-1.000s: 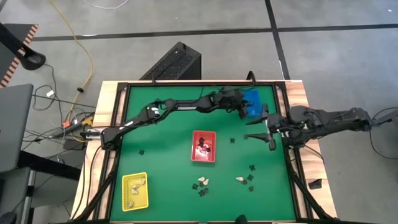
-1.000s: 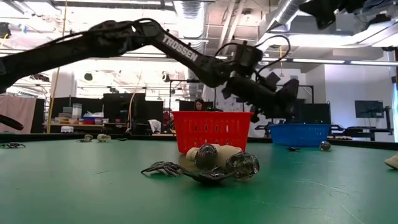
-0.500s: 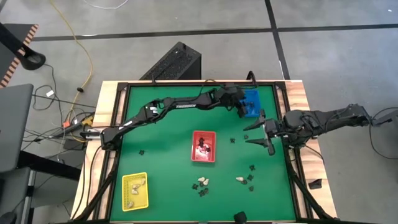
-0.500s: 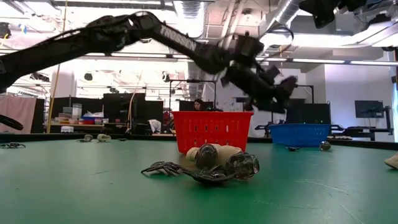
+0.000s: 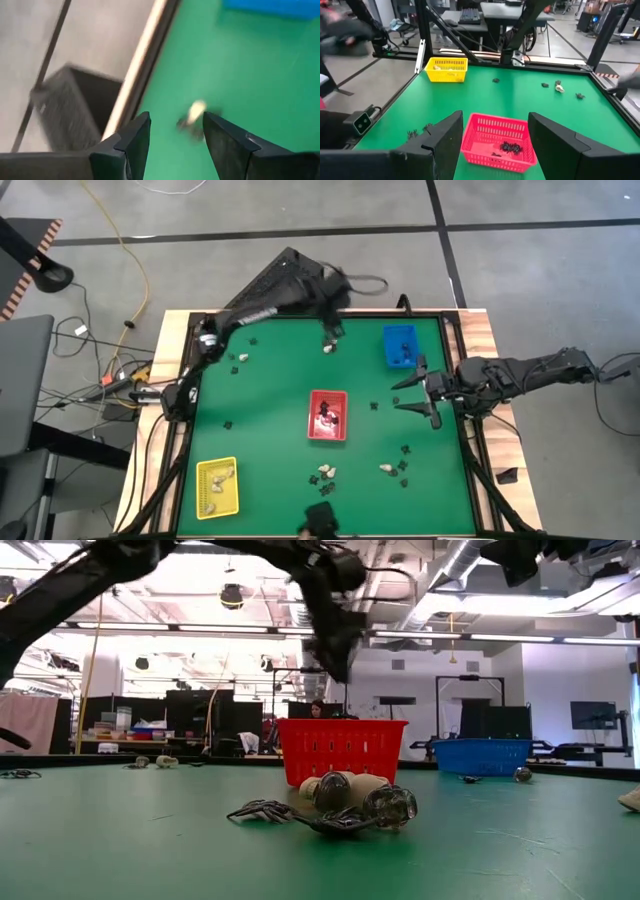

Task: Sort Halloween decoration
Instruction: Put the white skull toy into the yellow bin

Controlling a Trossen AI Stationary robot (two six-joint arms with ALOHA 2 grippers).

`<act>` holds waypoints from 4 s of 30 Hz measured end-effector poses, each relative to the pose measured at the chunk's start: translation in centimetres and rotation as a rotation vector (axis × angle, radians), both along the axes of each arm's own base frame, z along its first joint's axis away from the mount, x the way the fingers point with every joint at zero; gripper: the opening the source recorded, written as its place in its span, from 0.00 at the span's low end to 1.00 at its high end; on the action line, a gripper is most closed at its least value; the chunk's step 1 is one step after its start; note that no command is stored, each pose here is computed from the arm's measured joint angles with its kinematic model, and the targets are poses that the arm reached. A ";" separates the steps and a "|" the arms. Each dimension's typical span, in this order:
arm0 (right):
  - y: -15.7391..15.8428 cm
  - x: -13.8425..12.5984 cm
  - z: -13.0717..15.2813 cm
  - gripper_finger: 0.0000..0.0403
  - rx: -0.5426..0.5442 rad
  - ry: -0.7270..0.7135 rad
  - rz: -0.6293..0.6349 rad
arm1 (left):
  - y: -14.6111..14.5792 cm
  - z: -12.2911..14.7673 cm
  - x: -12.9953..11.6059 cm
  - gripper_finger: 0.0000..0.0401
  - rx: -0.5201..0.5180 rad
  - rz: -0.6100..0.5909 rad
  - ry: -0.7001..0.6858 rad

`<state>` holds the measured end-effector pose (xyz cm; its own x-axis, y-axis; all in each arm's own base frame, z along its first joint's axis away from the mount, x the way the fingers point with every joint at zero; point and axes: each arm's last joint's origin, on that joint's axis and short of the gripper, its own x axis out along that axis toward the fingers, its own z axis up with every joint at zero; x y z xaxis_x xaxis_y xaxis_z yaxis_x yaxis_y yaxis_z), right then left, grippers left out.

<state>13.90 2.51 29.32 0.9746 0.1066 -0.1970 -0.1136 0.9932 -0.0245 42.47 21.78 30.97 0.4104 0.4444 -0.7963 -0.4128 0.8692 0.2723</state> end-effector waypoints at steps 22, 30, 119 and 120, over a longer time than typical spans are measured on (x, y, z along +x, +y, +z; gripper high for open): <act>-0.1 0.8 -0.3 0.63 -0.044 0.014 -0.006 | 4.2 -11.3 -2.1 0.43 -0.298 0.115 -0.088; -0.3 1.0 -0.4 0.63 -0.045 0.021 -0.019 | 3.7 -12.5 -1.5 0.43 -0.290 0.151 -0.160; -0.2 1.0 -0.1 0.63 -0.022 -0.002 -0.016 | 1.4 -15.8 -0.1 0.25 -0.260 -0.055 0.019; -0.2 1.0 -0.1 0.63 -0.022 -0.002 -0.016 | 1.4 -15.8 -0.1 0.24 -0.258 -0.055 0.022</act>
<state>14.91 2.32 29.18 0.9765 0.0870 -0.1970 -0.0979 0.9941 -0.0465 42.39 23.15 15.20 0.4099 0.2031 -0.8892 -0.3593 0.9320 0.0473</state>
